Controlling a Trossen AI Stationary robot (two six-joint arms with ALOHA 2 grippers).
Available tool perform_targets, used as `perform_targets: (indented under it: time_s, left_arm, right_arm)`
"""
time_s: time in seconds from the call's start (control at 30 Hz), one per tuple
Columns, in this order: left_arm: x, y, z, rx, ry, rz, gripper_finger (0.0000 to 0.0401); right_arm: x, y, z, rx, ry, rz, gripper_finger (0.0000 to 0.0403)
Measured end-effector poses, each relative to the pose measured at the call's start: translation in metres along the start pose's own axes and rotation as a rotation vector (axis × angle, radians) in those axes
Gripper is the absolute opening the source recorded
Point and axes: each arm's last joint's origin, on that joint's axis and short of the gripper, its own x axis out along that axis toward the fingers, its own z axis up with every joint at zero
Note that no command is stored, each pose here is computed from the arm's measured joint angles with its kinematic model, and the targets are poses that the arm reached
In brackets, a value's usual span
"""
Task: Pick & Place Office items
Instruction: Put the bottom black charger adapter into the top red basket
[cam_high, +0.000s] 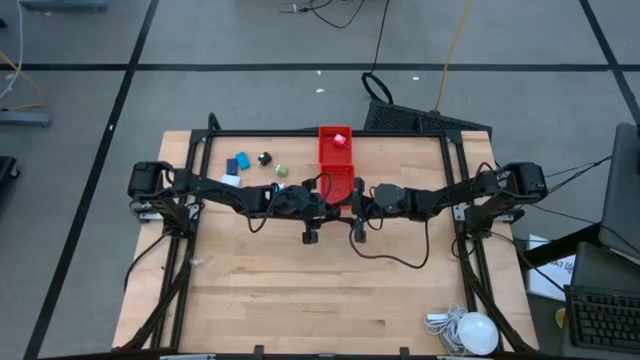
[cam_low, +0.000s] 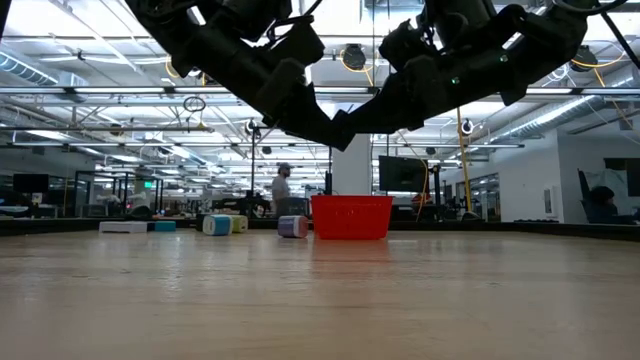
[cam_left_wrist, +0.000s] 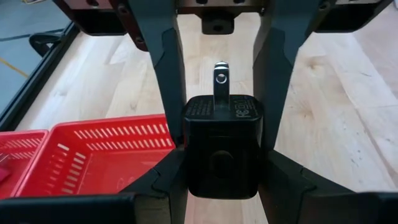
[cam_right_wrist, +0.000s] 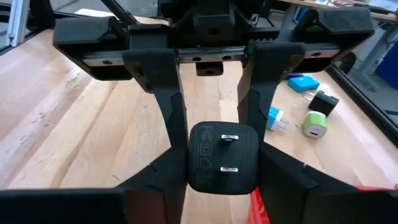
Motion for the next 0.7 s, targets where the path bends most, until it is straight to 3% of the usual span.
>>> perform_targets:
  time_s: [0.27,0.5,0.6,0.7]
  left_arm:
    - [-0.002,0.001,0.001,-0.018,-0.002,-0.001,0.0160]
    - [-0.037,0.007,0.023,-0.048,-0.055,0.021,0.0316]
    - [-0.057,0.011,0.034,-0.043,-0.098,0.028,0.0363]
    - [-0.070,0.013,0.038,-0.036,-0.107,0.032,0.0391]
  right_arm:
    - [0.000,-0.006,-0.001,0.026,0.001,-0.012,0.0143]
    - [-0.001,-0.019,-0.001,0.070,-0.003,-0.062,0.0143]
    - [-0.001,-0.023,-0.008,0.096,0.037,-0.068,0.0143]
    - [-0.002,-0.027,-0.001,0.109,-0.019,-0.067,0.0143]
